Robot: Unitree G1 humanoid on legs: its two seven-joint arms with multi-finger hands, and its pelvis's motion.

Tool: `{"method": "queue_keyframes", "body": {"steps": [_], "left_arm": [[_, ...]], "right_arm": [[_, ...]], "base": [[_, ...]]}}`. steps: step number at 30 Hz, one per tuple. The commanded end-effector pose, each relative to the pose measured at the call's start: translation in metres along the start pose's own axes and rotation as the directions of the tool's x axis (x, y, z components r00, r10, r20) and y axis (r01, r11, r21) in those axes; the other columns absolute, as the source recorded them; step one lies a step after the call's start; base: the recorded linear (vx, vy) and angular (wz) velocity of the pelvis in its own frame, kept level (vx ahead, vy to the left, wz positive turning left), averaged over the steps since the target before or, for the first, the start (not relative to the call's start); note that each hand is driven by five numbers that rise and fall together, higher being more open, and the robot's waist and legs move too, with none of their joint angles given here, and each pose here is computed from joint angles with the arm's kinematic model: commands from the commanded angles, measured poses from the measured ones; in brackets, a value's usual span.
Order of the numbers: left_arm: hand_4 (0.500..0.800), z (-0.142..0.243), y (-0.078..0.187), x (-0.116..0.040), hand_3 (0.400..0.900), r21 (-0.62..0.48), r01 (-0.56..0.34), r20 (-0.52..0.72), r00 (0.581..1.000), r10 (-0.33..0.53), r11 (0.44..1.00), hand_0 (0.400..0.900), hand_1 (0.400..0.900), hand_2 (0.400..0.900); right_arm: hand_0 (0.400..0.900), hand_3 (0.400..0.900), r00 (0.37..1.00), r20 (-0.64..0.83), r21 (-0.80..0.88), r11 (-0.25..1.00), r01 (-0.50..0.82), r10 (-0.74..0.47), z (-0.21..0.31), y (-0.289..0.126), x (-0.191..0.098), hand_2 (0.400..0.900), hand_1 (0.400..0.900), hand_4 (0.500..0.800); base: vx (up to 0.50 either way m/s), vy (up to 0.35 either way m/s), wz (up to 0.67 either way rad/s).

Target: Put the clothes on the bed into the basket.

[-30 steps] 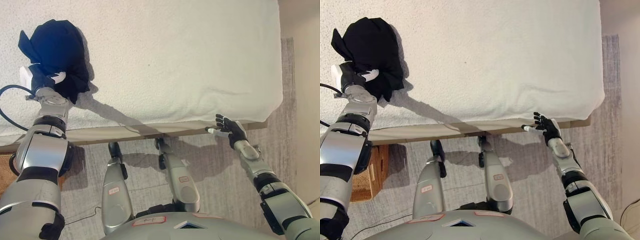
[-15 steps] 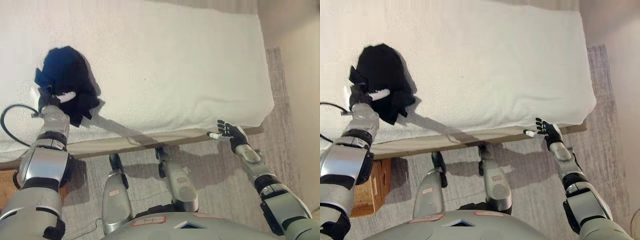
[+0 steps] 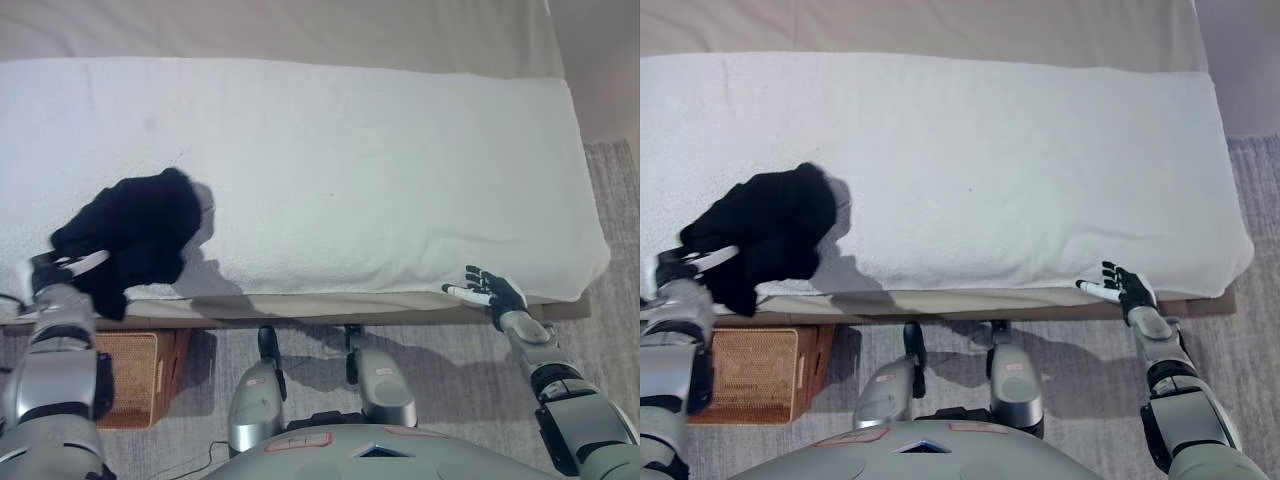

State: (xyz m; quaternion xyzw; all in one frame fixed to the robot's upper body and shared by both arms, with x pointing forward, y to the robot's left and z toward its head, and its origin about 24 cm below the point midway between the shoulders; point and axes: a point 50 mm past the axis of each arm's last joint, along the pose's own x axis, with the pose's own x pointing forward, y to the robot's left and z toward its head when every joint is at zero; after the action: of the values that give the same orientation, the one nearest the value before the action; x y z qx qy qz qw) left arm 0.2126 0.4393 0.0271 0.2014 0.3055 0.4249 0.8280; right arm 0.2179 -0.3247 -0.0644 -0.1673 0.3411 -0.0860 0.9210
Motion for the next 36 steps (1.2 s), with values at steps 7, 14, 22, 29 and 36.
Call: {"method": "queue_keyframes", "body": {"steps": [7,14,22,29,36], "left_arm": [[0.5,-0.032,0.149,-0.005,0.4,0.155,-0.354,-0.09,0.925,0.37,0.922,0.4,0.4,0.4],[0.5,-0.076,0.179,-0.022,0.4,0.179,-0.389,-0.241,0.873,0.424,0.904,0.4,0.4,0.4],[0.5,-0.095,0.176,-0.027,0.4,0.161,-0.36,-0.3,0.869,0.393,0.919,0.4,0.4,0.4],[0.5,-0.113,0.171,-0.033,0.4,0.165,-0.335,-0.368,0.852,0.373,0.928,0.4,0.4,0.4],[0.8,-0.116,0.177,-0.036,0.9,0.15,-0.346,-0.382,0.844,0.377,0.926,0.9,0.9,0.9]], "right_arm": [[0.9,0.9,0.994,0.081,-0.09,0.993,0.075,-0.068,0.014,-0.048,-0.011,0.9,0.9,0.8],[0.9,0.9,0.996,0.083,-0.08,0.996,0.051,-0.044,0.012,-0.048,-0.012,0.9,0.9,0.8],[0.9,0.9,0.996,0.08,-0.088,0.995,0.039,-0.032,0.014,-0.052,-0.013,0.9,0.9,0.8],[0.9,0.9,0.997,0.072,-0.08,0.996,0.04,-0.035,0.017,-0.053,-0.011,0.9,0.9,0.8],[0.9,0.9,0.997,0.065,-0.094,0.995,0.037,-0.031,0.019,-0.058,-0.012,0.9,0.9,0.8]], "base": [[-0.011,0.007,0.01],[-0.004,0.01,-0.01],[-0.024,0.015,0.07],[-0.018,-0.006,0.04],[0.0,0.0,0.0]]}}
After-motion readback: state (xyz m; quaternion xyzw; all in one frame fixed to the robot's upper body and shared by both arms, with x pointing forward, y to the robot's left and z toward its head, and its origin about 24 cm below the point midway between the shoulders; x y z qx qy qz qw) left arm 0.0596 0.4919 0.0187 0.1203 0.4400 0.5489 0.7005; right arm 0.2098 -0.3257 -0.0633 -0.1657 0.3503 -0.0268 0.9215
